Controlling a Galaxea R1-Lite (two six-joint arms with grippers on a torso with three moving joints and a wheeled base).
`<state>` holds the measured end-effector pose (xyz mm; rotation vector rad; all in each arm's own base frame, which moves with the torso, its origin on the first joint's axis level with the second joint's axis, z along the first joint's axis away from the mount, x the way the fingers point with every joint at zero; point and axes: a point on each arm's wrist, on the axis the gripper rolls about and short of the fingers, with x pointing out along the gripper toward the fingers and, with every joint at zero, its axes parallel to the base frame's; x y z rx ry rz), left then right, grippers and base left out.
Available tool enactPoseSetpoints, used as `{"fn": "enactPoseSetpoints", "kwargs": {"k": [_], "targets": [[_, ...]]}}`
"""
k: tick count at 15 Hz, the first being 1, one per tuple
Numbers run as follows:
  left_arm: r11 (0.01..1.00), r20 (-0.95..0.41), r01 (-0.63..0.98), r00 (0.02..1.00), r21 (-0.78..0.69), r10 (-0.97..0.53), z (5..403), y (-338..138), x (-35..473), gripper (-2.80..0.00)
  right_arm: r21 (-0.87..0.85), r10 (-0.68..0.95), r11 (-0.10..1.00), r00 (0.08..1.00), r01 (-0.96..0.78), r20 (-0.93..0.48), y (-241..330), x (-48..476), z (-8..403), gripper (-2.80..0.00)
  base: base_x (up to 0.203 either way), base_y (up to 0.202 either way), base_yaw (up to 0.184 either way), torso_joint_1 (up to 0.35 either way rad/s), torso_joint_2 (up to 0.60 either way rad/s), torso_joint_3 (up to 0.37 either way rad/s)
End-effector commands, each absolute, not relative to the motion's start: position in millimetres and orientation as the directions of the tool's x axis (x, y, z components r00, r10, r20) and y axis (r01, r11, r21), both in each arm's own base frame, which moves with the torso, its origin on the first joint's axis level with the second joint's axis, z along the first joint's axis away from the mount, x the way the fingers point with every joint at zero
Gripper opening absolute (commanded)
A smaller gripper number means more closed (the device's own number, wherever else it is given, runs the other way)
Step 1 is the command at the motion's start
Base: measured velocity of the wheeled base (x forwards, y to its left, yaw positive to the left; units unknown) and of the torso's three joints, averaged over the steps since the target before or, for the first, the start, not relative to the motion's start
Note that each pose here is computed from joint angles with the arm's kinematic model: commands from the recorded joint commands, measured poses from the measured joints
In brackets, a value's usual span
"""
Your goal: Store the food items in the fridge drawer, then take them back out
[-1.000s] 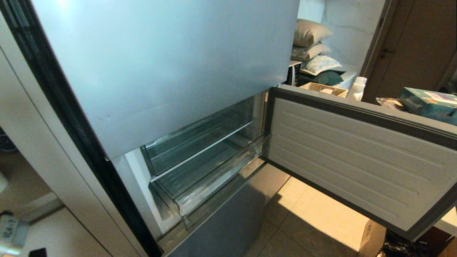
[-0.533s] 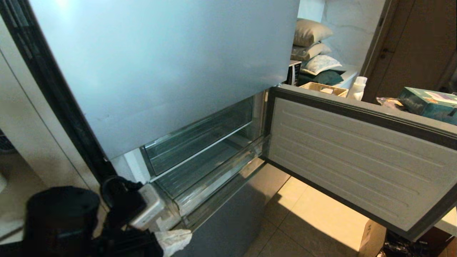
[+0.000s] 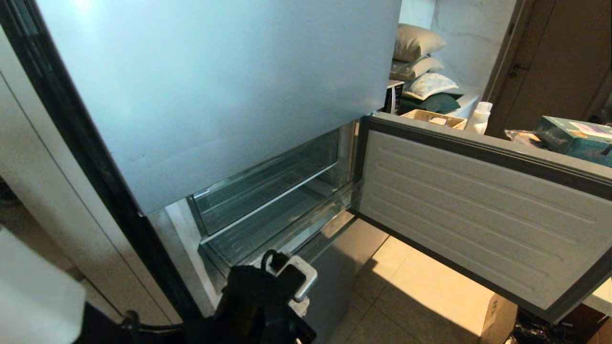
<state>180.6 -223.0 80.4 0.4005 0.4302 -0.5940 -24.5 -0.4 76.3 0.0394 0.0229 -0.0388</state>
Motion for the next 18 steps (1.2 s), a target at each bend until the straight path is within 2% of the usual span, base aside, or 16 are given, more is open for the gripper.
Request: {"fn": "enactPoseSetpoints", "kwargs": {"k": [1,6,11,18], "targets": [[0.745,-0.528,0.614,0.737,0.261,-0.422,60,-239,192,-2.80,0.039,-0.038,0.998,0.999,0.039,-0.026,0,-24,76,-2.80,0.000,0.000,0.000,0.000,0.00,0.000],[0.781,-0.486,0.492,0.827,0.385,-0.282,39,-266,239,-2.80,0.044,-0.038,0.998,0.999,0.039,-0.025,0,-24,76,-2.80,0.000,0.000,0.000,0.000,0.00,0.000],[0.857,-0.447,0.323,0.886,0.402,-0.125,28,-248,305,-2.80,0.044,-0.038,0.998,0.999,0.039,-0.026,0,-24,76,-2.80,0.000,0.000,0.000,0.000,0.00,0.000],[0.882,-0.428,0.263,0.900,0.392,-0.078,23,-239,335,-2.80,0.044,-0.038,0.998,0.999,0.039,-0.026,0,-24,76,-2.80,0.000,0.000,0.000,0.000,0.00,0.000]]}}
